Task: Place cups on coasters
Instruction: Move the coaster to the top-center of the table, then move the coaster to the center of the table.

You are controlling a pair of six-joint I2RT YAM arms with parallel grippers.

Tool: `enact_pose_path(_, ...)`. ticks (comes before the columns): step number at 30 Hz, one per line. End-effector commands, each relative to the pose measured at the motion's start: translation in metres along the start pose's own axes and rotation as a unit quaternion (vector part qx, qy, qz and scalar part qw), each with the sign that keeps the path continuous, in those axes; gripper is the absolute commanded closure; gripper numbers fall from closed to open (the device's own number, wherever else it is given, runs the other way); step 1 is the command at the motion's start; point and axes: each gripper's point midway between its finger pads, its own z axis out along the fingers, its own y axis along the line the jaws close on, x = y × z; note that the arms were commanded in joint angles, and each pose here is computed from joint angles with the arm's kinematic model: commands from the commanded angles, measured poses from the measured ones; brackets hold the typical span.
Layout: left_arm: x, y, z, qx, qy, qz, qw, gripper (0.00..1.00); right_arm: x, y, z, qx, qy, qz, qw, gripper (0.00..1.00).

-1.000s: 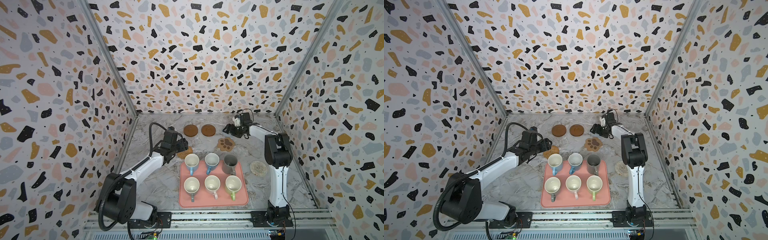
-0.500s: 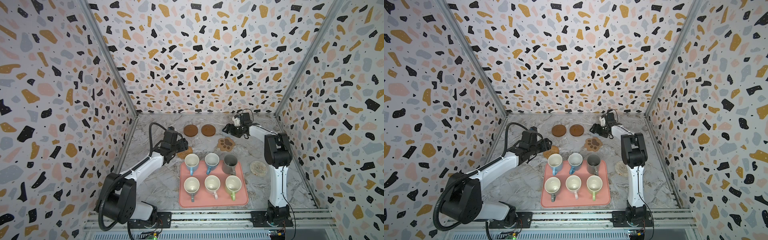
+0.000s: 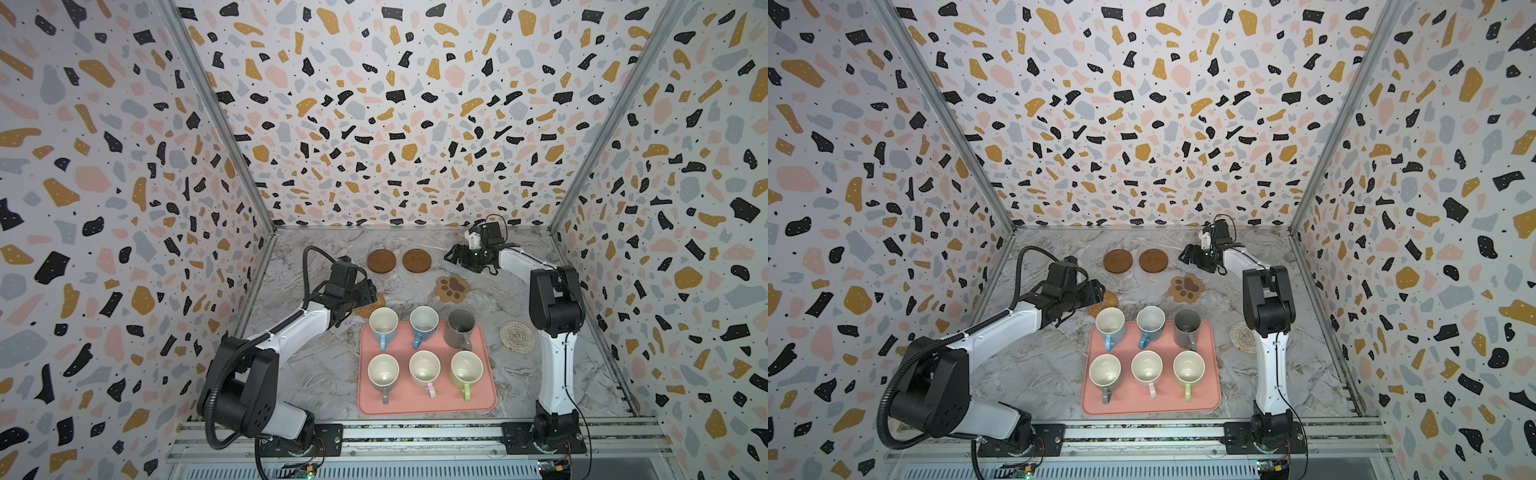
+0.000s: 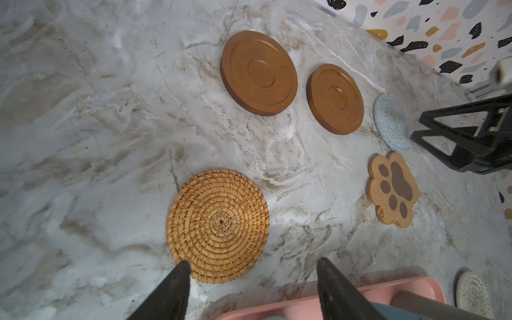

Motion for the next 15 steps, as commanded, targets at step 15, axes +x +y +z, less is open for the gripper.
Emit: enact_pose_path(15,0.028,-0.01,0.054,0.018,0.053,0.009,0.998,0.27,-0.012,0.027,-0.095,-0.006,-0.061,-0.03,0.998,0.13)
